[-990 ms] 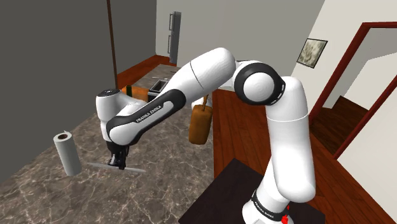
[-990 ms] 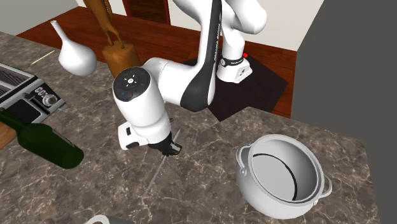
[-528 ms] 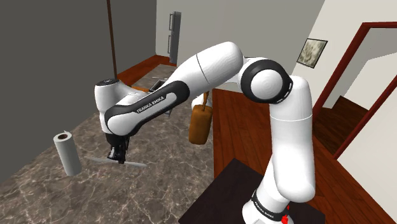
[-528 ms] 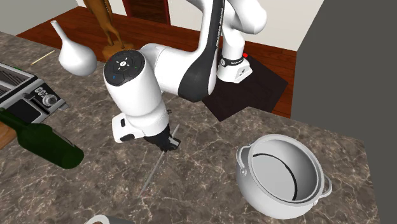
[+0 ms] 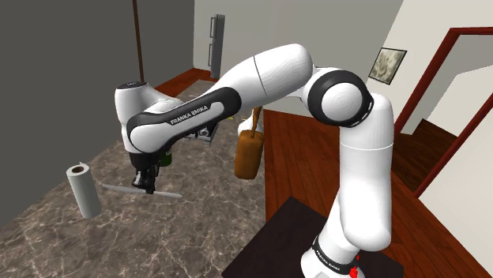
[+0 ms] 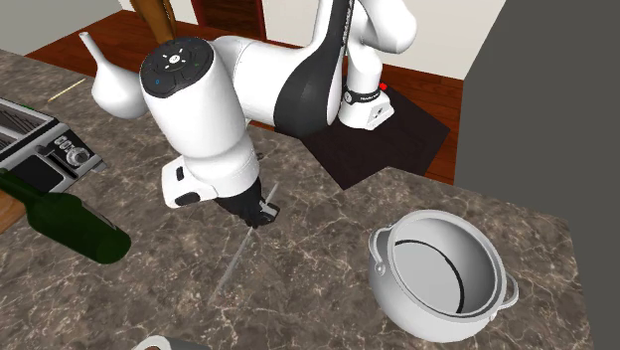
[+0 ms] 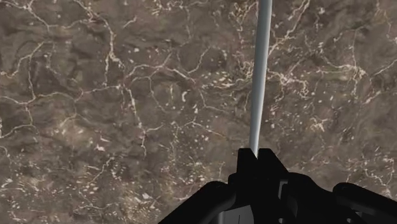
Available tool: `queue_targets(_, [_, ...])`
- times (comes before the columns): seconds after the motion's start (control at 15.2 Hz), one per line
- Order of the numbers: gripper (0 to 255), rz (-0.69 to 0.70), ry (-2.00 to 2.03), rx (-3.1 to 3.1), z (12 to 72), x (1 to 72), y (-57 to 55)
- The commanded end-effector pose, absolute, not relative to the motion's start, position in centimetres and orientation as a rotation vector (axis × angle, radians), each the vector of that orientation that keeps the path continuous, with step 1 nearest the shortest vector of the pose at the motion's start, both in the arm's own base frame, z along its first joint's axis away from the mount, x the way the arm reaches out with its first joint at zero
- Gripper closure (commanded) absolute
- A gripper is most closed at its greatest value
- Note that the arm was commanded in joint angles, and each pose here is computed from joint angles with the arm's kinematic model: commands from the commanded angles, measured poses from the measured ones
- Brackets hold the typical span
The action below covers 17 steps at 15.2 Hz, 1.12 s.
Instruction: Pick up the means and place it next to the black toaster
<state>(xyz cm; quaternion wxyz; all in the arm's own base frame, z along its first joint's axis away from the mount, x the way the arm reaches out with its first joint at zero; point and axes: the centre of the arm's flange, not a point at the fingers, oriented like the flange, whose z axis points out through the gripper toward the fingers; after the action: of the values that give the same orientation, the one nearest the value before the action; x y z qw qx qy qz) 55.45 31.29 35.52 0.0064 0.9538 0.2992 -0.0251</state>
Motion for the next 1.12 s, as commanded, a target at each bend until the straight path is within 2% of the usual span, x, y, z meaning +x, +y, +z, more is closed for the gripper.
queue_targets(0.0, [255, -0.079, 0.936, 2.984, 36.7, 55.4, 31.3])
queue_targets(1.06, [255, -0.079, 0.936, 2.984, 45.1, 55.4, 31.3])
